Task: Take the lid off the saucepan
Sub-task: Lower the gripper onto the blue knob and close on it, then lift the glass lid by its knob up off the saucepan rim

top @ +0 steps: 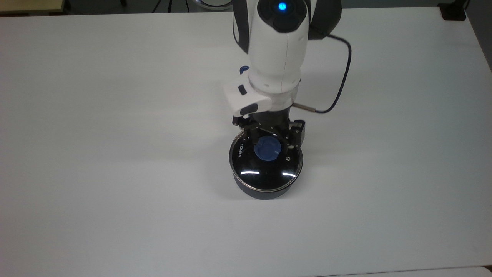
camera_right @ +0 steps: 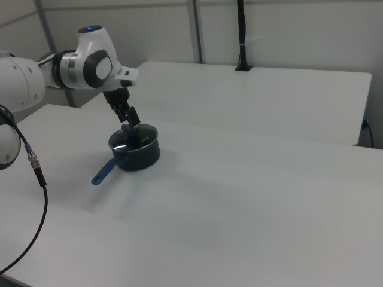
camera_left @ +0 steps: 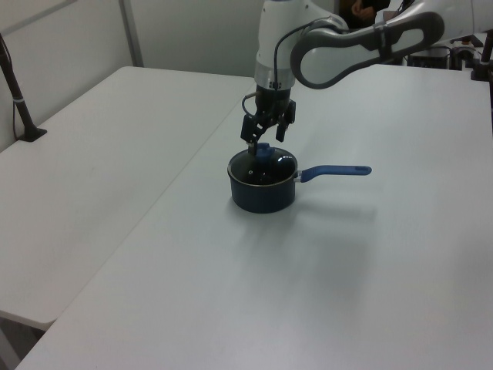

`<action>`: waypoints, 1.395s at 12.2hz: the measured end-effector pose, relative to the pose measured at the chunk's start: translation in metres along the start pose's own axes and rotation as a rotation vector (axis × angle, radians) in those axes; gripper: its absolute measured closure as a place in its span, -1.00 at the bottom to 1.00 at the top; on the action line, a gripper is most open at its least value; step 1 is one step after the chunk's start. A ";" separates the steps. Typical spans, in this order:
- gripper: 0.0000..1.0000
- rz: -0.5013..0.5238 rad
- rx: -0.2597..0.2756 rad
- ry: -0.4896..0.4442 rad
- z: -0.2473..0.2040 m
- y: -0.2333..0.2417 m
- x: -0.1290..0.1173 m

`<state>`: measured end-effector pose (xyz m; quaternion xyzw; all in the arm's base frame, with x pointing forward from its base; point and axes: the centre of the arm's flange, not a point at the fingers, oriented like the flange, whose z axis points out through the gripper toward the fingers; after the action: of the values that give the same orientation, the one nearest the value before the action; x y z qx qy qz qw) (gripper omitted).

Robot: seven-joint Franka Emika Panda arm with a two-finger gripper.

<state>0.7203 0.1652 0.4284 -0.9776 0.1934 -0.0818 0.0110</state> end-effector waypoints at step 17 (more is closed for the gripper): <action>-0.22 -0.027 -0.082 0.116 -0.062 0.047 0.030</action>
<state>0.7196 0.1112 0.4918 -0.9734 0.1836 -0.1305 -0.0412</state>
